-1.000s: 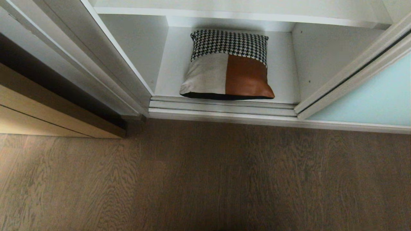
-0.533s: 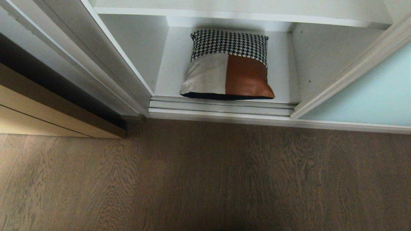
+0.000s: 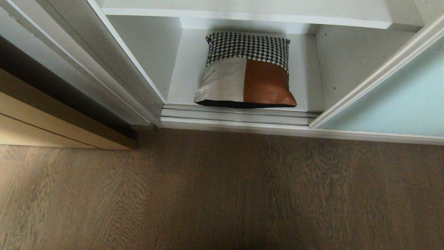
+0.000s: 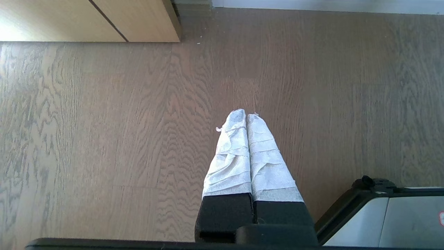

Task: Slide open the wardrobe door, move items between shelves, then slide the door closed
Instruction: Close the door

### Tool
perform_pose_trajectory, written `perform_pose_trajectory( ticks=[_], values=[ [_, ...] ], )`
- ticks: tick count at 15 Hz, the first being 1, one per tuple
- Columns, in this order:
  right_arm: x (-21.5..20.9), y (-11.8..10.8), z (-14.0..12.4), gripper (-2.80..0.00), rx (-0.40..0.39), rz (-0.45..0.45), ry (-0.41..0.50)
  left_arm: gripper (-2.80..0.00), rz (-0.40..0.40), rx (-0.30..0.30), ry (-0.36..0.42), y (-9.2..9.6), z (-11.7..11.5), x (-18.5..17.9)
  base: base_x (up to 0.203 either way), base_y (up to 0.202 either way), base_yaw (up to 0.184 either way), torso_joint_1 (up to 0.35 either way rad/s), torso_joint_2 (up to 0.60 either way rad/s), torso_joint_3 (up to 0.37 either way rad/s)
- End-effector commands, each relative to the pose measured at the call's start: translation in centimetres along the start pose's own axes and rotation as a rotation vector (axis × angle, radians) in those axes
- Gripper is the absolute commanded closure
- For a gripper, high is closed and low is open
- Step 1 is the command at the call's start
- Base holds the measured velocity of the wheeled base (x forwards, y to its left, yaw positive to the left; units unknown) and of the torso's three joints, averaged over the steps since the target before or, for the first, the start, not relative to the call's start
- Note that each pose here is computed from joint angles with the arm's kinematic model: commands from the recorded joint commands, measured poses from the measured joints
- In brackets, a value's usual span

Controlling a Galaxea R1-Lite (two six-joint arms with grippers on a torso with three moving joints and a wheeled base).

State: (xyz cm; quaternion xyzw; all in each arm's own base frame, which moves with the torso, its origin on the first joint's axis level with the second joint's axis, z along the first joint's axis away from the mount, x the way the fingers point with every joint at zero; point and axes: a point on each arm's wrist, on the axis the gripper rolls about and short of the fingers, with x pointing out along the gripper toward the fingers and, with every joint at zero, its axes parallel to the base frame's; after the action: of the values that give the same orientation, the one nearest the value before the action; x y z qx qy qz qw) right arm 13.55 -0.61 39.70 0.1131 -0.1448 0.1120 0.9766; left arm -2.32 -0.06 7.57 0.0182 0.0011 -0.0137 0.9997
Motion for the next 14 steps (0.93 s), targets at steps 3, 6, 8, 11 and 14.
perform_pose_trajectory(
  ticks=[3, 6, 8, 11, 14],
  values=[
    [3.8, -0.1, -1.6, 0.00, 0.032, 0.067, 0.036, 0.00, 0.000, 0.000, 0.002, 0.0, 0.0, 0.0, 0.000, 0.000, 0.000, 0.000, 0.00, 0.000],
    [-0.5, 1.8, 0.4, 0.00, 0.023, 0.128, -0.040, 0.00, 0.000, 0.000, 0.002, 0.0, 0.0, 0.0, 0.000, 0.000, 0.000, 0.000, 0.00, 0.000],
    [-3.9, 2.8, 1.9, 0.00, 0.010, 0.152, -0.118, 0.00, 0.000, 0.000, 0.002, 0.0, 0.0, 0.0, 0.000, 0.000, 0.000, 0.000, 0.00, 0.000],
    [-8.7, 4.1, 3.9, 0.00, -0.025, 0.160, -0.239, 0.00, 0.000, 0.000, 0.001, 0.0, 0.0, 0.0, 0.000, 0.000, 0.000, 0.000, 0.00, 0.000],
    [-12.2, 4.7, 4.2, 0.00, -0.036, 0.149, -0.290, 0.00, 0.000, 0.000, 0.002, 0.0, 0.0, 0.0, 0.000, 0.000, 0.000, 0.000, 0.00, 0.000]
  ],
)
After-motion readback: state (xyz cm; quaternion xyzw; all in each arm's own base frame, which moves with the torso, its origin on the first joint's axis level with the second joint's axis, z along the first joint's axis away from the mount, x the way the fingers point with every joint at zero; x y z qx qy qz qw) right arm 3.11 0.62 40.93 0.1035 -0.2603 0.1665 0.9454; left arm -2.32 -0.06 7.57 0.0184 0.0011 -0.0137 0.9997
